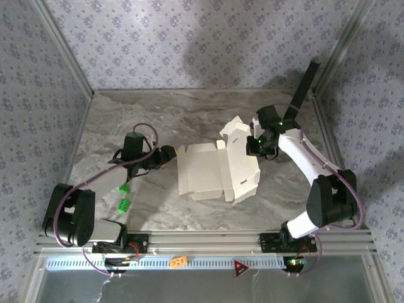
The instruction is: Fold the paper box
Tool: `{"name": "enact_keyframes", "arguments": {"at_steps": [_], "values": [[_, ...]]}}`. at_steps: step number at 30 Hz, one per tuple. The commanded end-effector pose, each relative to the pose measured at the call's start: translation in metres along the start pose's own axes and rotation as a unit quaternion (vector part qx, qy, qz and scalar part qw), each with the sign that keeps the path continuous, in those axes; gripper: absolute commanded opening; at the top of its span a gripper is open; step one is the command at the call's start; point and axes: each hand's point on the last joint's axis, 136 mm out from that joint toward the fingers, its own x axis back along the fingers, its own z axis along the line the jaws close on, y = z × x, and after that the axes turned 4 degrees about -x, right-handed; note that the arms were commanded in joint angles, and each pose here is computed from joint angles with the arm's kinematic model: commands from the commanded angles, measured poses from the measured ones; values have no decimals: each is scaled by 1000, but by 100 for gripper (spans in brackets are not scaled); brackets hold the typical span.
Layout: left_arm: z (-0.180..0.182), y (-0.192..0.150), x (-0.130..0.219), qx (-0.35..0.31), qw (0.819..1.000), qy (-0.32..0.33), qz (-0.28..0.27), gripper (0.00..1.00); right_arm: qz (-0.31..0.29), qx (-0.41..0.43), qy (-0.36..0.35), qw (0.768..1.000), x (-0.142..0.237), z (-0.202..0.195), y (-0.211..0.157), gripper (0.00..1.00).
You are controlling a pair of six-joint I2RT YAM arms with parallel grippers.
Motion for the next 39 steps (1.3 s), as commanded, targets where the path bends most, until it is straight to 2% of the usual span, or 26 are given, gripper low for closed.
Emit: {"name": "enact_keyframes", "arguments": {"at_steps": [1,4,11,19,39], "values": [[-15,2,-3,-12,1000,-22,8,58,34,35,-76,996,8,-18,-11,0],[-18,-4,-10,-13,999,-26,21,52,40,59,-98,993,9,-13,-9,0],[-20,-38,-42,-11,995,-40,95,38,59,116,-142,981,1,4,-7,0],[-4,-67,-69,3,988,-36,153,34,84,150,-147,974,-18,23,-15,0],[6,-75,-77,11,986,-28,161,33,107,191,-122,968,-46,63,-32,0]]}}
